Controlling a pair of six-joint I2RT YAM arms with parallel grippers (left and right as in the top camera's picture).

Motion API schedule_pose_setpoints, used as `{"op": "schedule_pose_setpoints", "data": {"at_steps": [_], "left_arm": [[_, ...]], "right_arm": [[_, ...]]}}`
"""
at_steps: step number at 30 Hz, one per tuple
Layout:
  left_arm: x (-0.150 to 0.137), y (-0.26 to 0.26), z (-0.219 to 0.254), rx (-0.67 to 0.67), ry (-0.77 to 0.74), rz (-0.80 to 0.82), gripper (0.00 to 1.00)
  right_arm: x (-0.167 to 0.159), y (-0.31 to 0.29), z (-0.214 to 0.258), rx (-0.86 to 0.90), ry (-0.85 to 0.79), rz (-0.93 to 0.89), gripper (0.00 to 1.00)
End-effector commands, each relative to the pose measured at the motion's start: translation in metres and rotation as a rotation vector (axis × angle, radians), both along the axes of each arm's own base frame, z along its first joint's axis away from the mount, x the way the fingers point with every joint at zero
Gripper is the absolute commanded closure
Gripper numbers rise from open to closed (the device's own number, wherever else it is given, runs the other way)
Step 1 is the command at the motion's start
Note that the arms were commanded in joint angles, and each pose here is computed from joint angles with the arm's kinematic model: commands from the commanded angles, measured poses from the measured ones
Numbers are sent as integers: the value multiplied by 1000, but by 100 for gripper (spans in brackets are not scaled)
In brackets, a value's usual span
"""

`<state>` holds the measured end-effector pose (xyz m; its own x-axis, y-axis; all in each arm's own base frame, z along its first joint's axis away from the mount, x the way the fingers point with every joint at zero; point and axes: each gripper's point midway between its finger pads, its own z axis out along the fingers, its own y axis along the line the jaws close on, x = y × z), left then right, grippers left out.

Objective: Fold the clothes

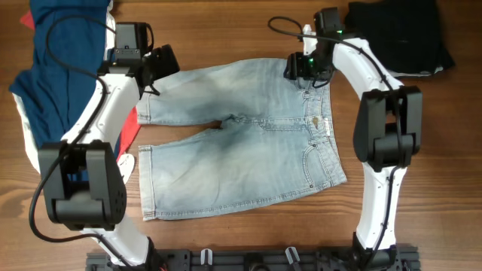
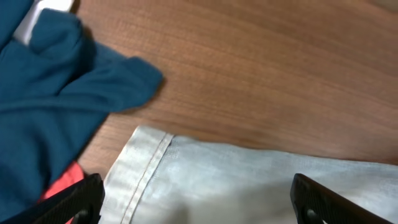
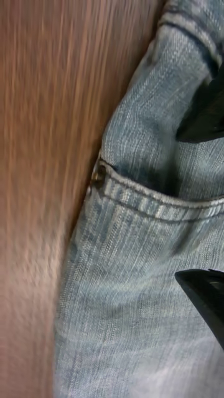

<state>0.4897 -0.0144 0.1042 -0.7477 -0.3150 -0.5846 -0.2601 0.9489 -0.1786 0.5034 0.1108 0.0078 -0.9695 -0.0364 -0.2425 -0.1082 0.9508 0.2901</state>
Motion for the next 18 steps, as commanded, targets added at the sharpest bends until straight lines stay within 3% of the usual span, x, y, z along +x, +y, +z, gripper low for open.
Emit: {"op": "schedule_pose_setpoints", "data": {"at_steps": [1,12,18], "left_arm": [[4,-14,9,3,-36,-50,4],[11,-33,-26,-44,5,-102,4],[10,-35,-30,-52,16,-110,4]], "right_arm": [[-8,-59,-53,-78,109,-127,33],[0,-88,-50,-104,88,-175,28],[24,-73,-5,-49,-6,-108,17]]}}
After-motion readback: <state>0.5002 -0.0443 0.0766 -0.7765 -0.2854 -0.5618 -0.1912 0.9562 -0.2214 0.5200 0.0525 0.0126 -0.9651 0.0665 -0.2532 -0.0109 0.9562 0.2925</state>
